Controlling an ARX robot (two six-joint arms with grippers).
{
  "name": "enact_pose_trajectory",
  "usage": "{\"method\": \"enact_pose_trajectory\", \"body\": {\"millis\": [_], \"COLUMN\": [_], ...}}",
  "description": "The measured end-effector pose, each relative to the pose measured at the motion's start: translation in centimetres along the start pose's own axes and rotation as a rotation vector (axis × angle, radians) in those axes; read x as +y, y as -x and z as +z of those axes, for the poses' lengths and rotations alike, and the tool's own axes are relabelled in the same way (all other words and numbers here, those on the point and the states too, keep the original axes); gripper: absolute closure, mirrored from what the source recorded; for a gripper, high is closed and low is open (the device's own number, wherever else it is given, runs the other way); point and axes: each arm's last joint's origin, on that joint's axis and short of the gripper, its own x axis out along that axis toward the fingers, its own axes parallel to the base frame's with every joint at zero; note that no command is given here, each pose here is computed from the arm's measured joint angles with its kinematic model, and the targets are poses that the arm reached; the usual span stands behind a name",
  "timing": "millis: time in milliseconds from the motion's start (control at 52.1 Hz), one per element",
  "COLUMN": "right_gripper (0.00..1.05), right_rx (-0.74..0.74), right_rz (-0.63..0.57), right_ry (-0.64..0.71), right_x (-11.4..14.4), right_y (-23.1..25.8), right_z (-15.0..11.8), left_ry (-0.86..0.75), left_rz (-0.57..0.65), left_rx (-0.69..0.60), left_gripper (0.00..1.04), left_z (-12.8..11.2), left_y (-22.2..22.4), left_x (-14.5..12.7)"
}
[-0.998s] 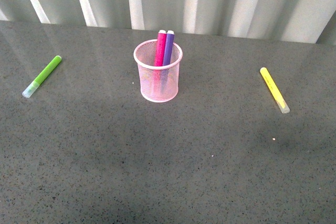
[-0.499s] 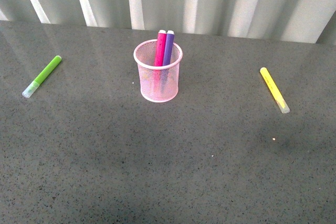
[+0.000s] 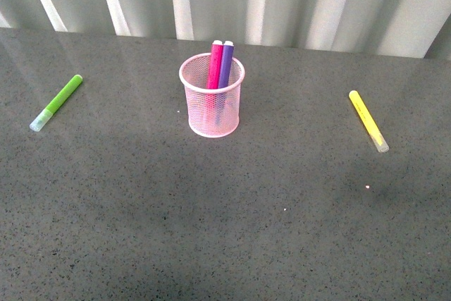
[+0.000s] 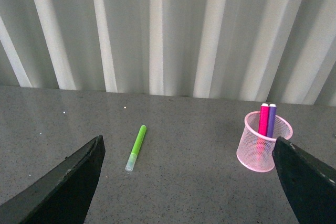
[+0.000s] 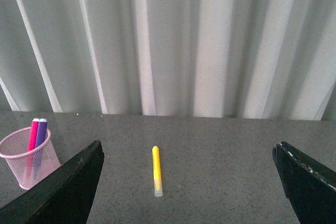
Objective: Insert purple and pink pens into pink cup
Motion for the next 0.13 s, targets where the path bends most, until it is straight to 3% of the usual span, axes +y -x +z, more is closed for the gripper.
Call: {"method": "enact_pose_trajectory", "body": {"millis": [134], "right_gripper": [0.07], "right_rx": [0.000], "right_rz": [0.000], "right_ry": [0.000], "right_x": [0.00], "right_y": [0.00], "right_z": [0.00], "left_ry": [0.000], "left_rz": [0.000], "left_rx": [0.000], "left_gripper": [0.07], "left_z": [0.00], "left_y": [0.00], "left_x": [0.00]}}
